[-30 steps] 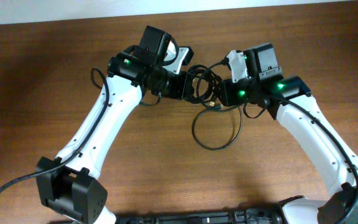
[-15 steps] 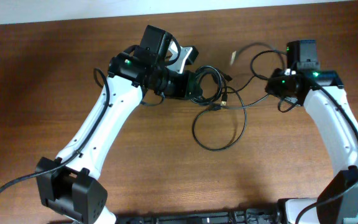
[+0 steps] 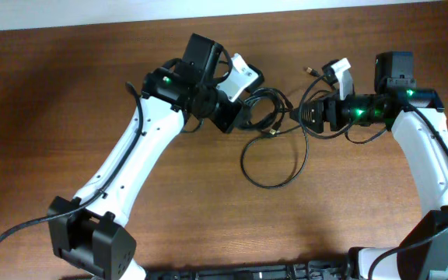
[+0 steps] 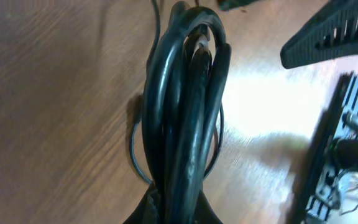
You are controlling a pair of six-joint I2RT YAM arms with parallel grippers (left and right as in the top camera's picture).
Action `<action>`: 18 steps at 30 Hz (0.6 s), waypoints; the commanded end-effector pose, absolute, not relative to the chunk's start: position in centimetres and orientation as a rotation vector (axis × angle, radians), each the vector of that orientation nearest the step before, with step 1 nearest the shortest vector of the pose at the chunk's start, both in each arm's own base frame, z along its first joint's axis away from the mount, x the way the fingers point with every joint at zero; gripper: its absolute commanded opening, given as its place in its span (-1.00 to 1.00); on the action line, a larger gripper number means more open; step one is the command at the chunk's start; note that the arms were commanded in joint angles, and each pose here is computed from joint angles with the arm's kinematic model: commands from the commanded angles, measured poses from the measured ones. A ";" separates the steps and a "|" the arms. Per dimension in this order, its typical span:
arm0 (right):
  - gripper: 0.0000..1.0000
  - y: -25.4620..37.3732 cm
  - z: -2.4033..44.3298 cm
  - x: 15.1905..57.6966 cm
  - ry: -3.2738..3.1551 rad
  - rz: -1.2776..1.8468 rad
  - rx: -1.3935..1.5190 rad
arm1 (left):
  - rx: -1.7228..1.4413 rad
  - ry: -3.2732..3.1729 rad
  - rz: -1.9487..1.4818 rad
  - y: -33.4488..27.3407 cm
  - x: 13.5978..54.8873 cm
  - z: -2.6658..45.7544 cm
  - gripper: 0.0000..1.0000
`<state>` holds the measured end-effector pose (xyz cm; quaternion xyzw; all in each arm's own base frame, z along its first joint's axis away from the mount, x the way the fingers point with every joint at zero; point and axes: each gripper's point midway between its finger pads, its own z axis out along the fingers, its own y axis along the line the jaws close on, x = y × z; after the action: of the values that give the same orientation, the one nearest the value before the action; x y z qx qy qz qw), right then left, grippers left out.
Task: Untangle cables
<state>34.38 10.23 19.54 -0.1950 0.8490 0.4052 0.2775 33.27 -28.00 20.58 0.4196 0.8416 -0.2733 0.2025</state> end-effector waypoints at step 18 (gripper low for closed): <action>-0.92 16.1 21.7 34.1 2.215 1.284 -0.570 | 0.630 2.471 -0.858 -25.1 37.0 24.6 0.88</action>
<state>33.03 15.87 21.05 -0.2661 0.8064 0.4531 0.2715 35.68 -26.33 21.84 0.3644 0.8610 -0.2753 0.2238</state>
